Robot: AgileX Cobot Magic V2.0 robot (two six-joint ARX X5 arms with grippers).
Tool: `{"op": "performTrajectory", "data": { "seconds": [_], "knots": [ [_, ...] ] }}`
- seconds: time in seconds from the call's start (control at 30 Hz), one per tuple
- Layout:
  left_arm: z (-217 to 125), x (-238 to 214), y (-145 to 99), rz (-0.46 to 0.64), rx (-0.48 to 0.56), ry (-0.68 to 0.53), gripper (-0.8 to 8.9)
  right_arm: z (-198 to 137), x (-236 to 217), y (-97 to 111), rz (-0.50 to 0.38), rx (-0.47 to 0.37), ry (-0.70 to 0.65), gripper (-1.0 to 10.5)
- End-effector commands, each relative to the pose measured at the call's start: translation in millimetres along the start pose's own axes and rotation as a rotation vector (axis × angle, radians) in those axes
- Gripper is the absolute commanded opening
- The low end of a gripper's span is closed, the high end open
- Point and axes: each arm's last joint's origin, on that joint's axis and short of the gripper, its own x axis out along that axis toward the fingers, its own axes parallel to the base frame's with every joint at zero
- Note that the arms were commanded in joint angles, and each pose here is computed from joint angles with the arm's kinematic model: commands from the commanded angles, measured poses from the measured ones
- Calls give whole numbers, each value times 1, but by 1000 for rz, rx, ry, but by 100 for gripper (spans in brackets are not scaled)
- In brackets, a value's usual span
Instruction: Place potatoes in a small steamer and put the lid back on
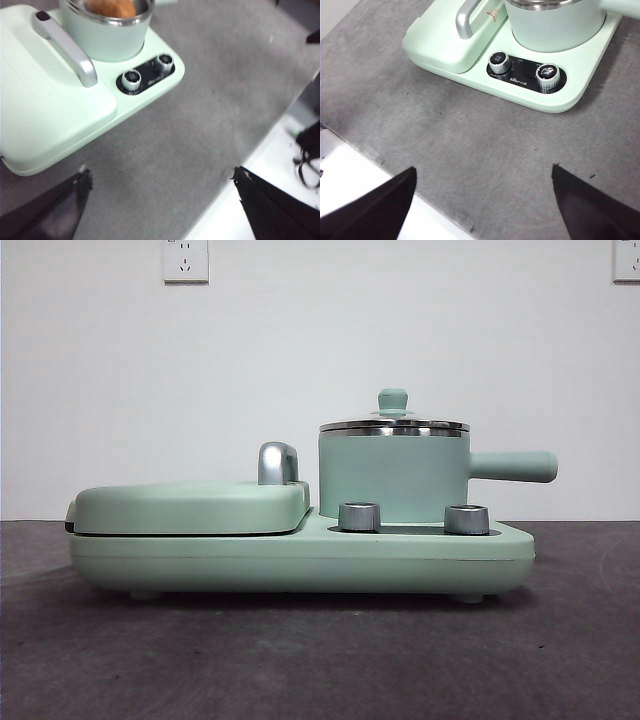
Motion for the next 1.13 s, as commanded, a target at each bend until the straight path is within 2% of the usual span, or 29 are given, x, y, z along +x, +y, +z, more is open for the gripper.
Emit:
{"op": "performTrajectory", "data": {
  "seconds": [0.03,0.1,0.17,0.2,0.23,0.27,0.4,0.87,1.0,1.13],
  "knots": [
    [-17,-5,1,15,-107,-86,462,2,-1,1,9,-19,-14,434],
    [-29,-9,1,34,-131,-114,405,2,-1,1,9,-19,-14,433],
    [-38,-12,2,38,-133,-121,246,2,-1,1,9,-18,-14,409],
    [-42,-13,1,39,-131,-122,92,2,-1,1,9,-16,-14,309],
    [-44,-15,1,45,-131,-126,-1,2,-1,1,9,-18,-15,136],
    [-45,-17,1,54,-130,-131,20,3,-1,2,10,-21,-20,5],
    [-46,-19,1,61,-139,-140,11,7,-2,3,23,-31,-63,25],
    [-49,-22,2,84,-147,-161,11,8,-2,3,20,-32,-65,25],
    [-59,-22,11,184,-199,-199,10,7,-2,3,20,-31,-65,25],
    [-83,-7,32,376,-119,-288,11,7,-2,3,20,-31,-65,25]
  ]
}}
